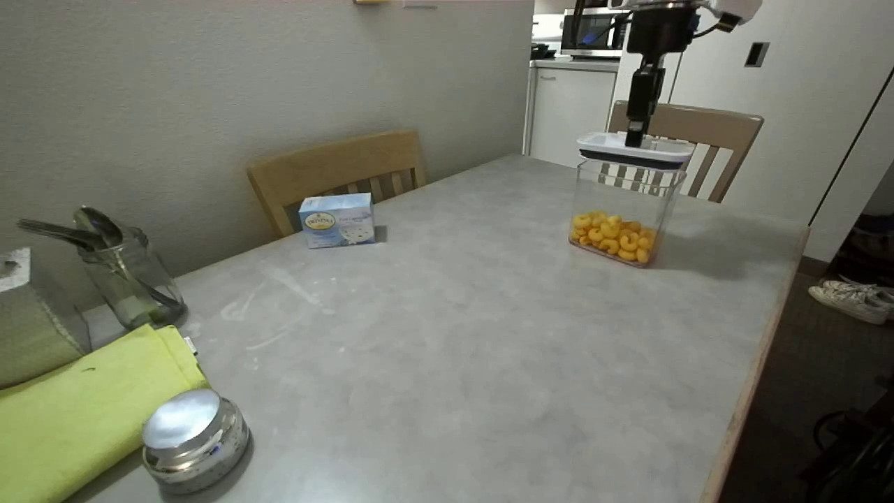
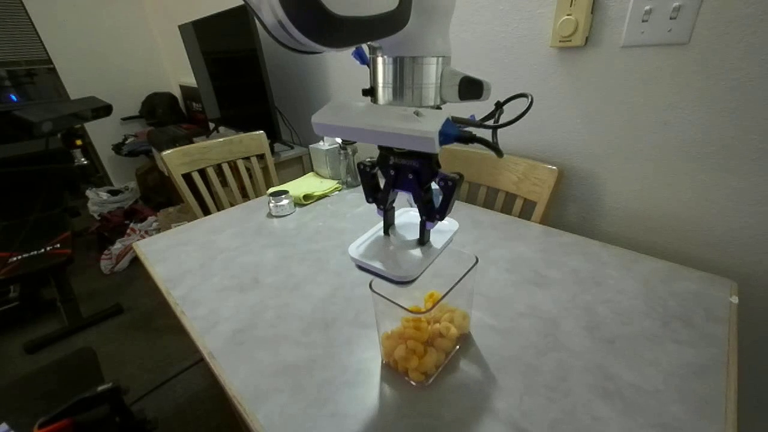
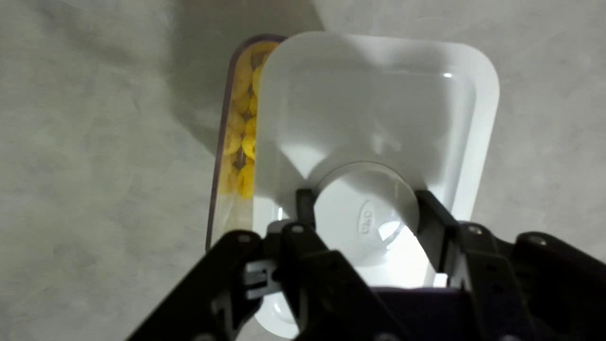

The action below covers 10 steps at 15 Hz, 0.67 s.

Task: Pick up the white lid from the table and put it on the container.

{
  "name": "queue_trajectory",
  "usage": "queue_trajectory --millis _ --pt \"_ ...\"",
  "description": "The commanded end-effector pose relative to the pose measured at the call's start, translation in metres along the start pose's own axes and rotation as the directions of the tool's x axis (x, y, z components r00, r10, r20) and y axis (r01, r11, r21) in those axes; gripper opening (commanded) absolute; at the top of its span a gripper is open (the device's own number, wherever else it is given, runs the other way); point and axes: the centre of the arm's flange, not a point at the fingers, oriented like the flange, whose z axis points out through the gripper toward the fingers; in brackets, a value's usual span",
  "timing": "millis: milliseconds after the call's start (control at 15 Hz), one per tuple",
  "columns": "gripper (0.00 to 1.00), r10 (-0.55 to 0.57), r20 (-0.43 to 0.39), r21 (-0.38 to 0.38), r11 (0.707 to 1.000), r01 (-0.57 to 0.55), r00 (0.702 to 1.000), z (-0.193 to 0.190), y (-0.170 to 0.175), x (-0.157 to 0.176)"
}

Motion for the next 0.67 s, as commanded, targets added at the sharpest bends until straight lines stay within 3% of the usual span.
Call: queue_trajectory --millis 0,133,600 --pt "0.29 -0.079 -0.010 0.007 0.997 0.079 0.997 0.013 0.004 -0.010" --pt "0.29 -0.065 -0.011 -0.021 0.998 0.065 0.998 0.016 0.005 -0.010" --pt "0.29 0.045 -0.133 -0.178 0.982 -0.069 0.990 0.013 0.015 -0.013"
